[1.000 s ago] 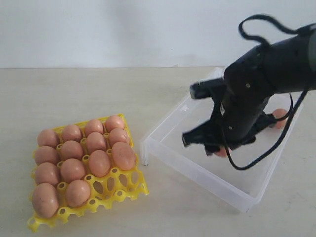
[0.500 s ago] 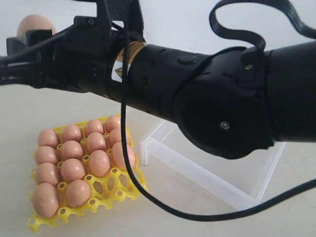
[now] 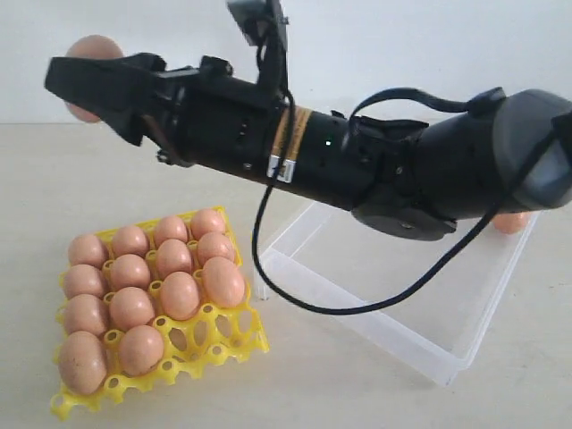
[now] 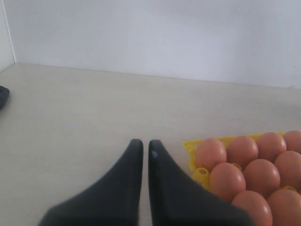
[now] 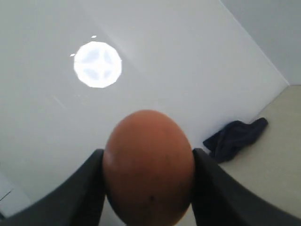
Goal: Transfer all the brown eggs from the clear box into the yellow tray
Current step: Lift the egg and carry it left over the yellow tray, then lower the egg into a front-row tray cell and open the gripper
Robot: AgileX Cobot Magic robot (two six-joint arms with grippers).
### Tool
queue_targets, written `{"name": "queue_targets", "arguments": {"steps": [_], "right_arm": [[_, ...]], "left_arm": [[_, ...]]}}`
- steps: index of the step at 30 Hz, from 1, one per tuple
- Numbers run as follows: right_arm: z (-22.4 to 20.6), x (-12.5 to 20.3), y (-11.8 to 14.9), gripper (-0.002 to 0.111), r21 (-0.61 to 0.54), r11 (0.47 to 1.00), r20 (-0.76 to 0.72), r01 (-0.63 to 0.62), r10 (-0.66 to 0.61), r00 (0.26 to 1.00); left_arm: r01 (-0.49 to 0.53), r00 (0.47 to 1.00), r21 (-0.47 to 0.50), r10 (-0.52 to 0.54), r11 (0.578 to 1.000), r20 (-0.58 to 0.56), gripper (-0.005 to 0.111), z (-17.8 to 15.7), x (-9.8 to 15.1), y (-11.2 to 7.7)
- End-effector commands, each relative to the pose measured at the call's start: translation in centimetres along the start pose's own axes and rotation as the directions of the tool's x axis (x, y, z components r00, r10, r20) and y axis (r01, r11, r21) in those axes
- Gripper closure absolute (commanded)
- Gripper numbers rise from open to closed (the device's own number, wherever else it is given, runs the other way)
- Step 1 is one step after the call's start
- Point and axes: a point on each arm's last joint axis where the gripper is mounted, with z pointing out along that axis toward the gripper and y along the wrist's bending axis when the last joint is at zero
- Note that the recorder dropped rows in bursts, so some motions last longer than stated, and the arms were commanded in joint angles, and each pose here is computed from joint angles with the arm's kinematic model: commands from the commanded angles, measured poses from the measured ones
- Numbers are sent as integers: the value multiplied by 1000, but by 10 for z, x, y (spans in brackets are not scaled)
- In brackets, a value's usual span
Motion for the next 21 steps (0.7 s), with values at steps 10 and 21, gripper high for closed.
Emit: {"name": "queue_targets", "arguments": {"steps": [10, 21], "right_arm": [[-22, 77, -34, 108, -117, 957, -613, 265, -280, 739], [-17, 92, -46, 108, -28, 881, -703, 472, -353, 618]], "left_arm": [[9, 1000, 5, -9, 1000, 11, 103, 0, 0, 0], [9, 1000, 5, -9, 1000, 11, 103, 0, 0, 0]]}}
